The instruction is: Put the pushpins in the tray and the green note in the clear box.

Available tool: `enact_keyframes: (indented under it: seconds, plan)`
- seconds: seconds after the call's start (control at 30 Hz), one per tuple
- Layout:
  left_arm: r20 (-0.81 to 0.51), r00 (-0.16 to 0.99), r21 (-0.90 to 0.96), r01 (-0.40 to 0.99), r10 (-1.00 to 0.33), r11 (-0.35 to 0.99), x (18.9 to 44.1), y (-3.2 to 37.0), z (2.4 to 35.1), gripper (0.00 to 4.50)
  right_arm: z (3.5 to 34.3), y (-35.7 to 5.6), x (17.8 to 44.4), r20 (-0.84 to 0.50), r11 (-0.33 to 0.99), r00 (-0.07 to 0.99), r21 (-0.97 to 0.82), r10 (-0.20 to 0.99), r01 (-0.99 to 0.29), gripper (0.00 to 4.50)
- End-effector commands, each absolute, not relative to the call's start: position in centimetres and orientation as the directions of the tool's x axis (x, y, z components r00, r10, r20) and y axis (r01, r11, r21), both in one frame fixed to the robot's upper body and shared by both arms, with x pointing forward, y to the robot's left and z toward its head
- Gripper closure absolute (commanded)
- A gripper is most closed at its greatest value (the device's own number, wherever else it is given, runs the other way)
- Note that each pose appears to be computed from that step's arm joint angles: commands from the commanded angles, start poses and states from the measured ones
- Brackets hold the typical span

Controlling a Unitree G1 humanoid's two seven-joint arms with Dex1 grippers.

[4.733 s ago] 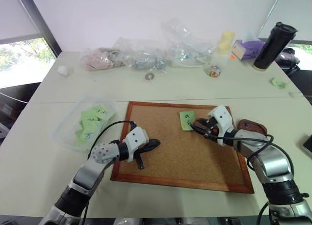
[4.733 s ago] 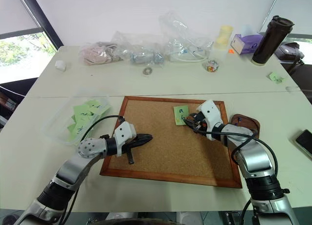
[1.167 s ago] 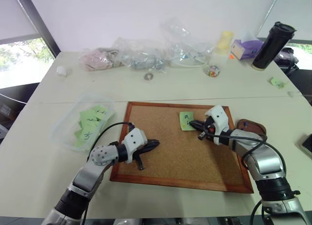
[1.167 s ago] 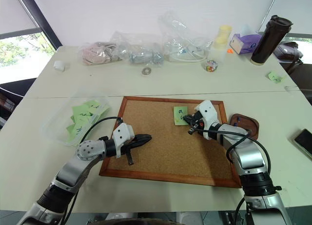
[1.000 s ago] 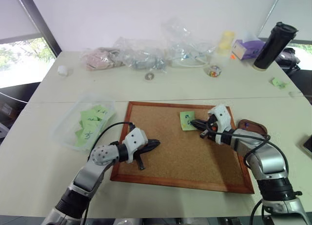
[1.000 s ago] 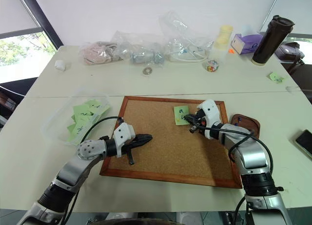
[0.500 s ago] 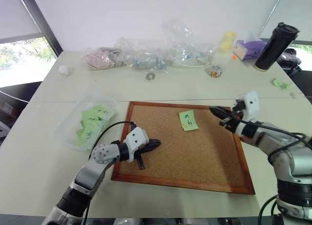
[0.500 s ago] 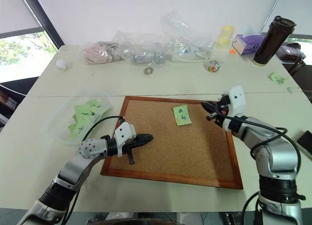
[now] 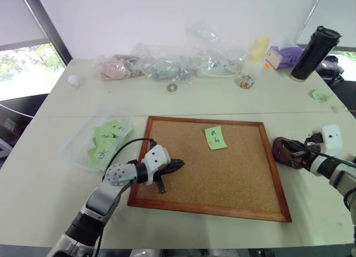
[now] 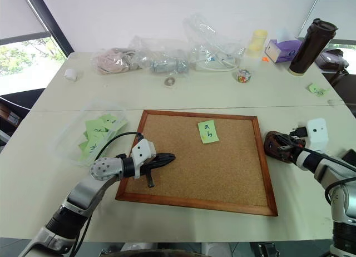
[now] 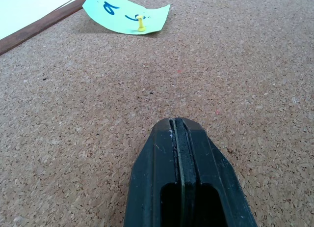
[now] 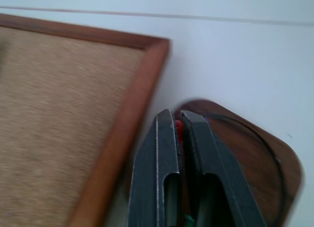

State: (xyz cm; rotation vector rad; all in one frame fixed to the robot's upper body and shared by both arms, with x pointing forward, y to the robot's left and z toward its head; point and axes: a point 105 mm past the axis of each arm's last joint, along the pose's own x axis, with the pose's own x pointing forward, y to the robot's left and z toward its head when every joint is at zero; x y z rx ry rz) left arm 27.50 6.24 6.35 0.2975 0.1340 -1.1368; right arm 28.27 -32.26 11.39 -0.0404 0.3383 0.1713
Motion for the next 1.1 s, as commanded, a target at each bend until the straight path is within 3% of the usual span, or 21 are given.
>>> enact_keyframes:
  seconds: [0.03, 0.27, 0.3, 0.37, 0.57, 0.87, 1.1]
  plan:
    - [-0.377, 0.399, 0.093, 0.914, -0.836, 0.394, 26.8, 7.1, 3.1, 4.5, 11.7, -33.3, 28.1, -0.316, 0.988, 0.941, -0.05, 0.123, -0.146, 4.44]
    - [-0.378, 0.4, 0.095, 0.914, -0.835, 0.394, 26.8, 7.2, 3.1, 4.5, 11.0, -33.4, 27.9, -0.324, 0.989, 0.937, -0.025, 0.127, -0.143, 4.44]
    - [-0.378, 0.4, 0.096, 0.914, -0.835, 0.394, 26.8, 7.2, 3.1, 4.5, 10.9, -33.5, 27.9, -0.326, 0.99, 0.937, -0.022, 0.127, -0.142, 3.79]
    - [-0.379, 0.4, 0.097, 0.914, -0.835, 0.394, 26.8, 7.3, 3.2, 4.5, 10.7, -33.5, 27.8, -0.328, 0.99, 0.936, -0.016, 0.125, -0.138, 3.07]
    - [-0.38, 0.397, 0.099, 0.916, -0.836, 0.39, 26.8, 7.2, 3.2, 4.5, 9.9, -33.6, 27.4, -0.349, 0.99, 0.929, -0.013, 0.124, -0.137, 0.04]
    - [-0.381, 0.397, 0.101, 0.916, -0.835, 0.389, 26.9, 7.3, 3.3, 4.5, 9.7, -33.2, 27.6, -0.338, 0.99, 0.931, 0.014, 0.134, -0.138, 0.04]
    - [-0.379, 0.399, 0.101, 0.915, -0.835, 0.391, 26.9, 7.2, 3.5, 4.5, 14.2, -33.6, 28.3, -0.187, 0.986, 0.97, 0.075, 0.158, -0.146, 0.04]
